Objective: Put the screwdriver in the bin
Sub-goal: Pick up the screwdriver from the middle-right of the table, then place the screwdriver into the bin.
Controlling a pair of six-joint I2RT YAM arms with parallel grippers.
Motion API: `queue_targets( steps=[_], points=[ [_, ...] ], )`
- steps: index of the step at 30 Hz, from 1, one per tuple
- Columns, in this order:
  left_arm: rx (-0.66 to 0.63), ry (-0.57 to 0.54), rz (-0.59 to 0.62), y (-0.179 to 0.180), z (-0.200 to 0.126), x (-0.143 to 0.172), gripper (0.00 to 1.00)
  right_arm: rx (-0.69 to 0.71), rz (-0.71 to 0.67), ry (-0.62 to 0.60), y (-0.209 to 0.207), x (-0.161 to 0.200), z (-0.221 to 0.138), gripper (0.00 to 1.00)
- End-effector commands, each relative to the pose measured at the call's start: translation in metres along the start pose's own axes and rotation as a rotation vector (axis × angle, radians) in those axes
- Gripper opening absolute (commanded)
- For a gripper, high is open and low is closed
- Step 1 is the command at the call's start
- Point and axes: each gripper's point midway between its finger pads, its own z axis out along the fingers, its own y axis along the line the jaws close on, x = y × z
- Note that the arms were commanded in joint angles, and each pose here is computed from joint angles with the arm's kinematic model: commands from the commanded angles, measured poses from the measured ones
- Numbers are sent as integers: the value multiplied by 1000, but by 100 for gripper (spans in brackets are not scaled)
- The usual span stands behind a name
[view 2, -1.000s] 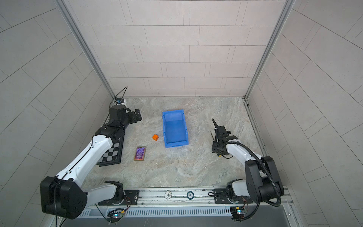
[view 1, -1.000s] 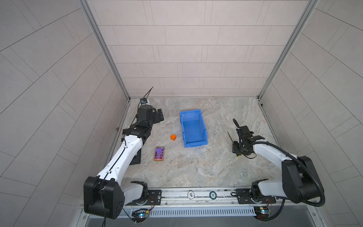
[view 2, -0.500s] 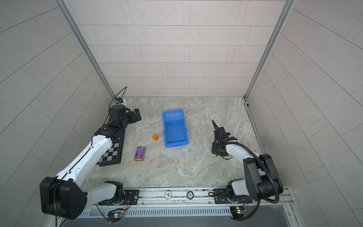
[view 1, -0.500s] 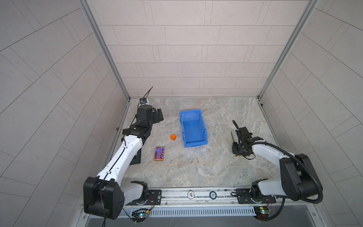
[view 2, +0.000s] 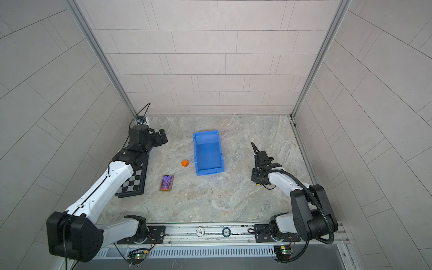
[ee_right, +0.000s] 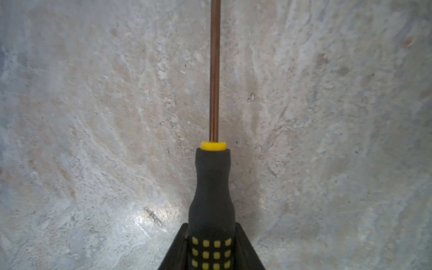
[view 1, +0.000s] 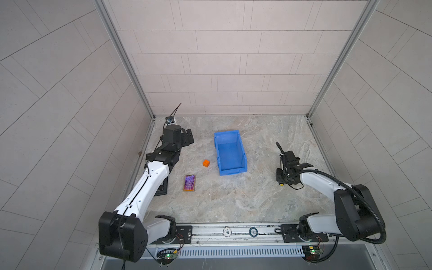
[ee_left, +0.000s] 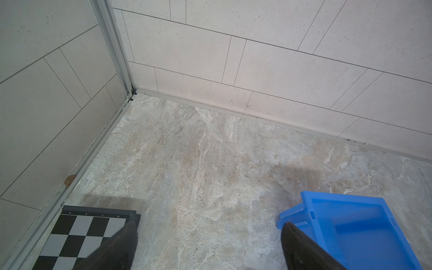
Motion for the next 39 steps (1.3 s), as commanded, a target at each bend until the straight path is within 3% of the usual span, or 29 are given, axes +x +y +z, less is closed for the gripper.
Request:
queue_targets(
  steps=[1,7,13,19,24,30,39],
  points=[
    [-15,-26,6,4,-8,-9,100,17,7,-16,-3,0,-5,30],
    [-4,-15,2,1,-6,-7,99,-43,-15,-56,9,-6,-17,29],
    [-10,-24,1,3,-8,-9,100,-106,-73,-183,41,-44,-58,28],
    [38,-13,-56,-1,-6,-11,100,-146,-204,-283,105,-92,-105,28],
    [24,17,-58,4,1,-7,100,-248,-305,-341,186,-112,-129,28],
    [38,23,-72,3,1,-7,100,-307,-402,-328,260,-110,-126,28],
    [67,40,-78,-2,2,-8,100,-299,-454,-244,288,-80,-87,28]
  ],
)
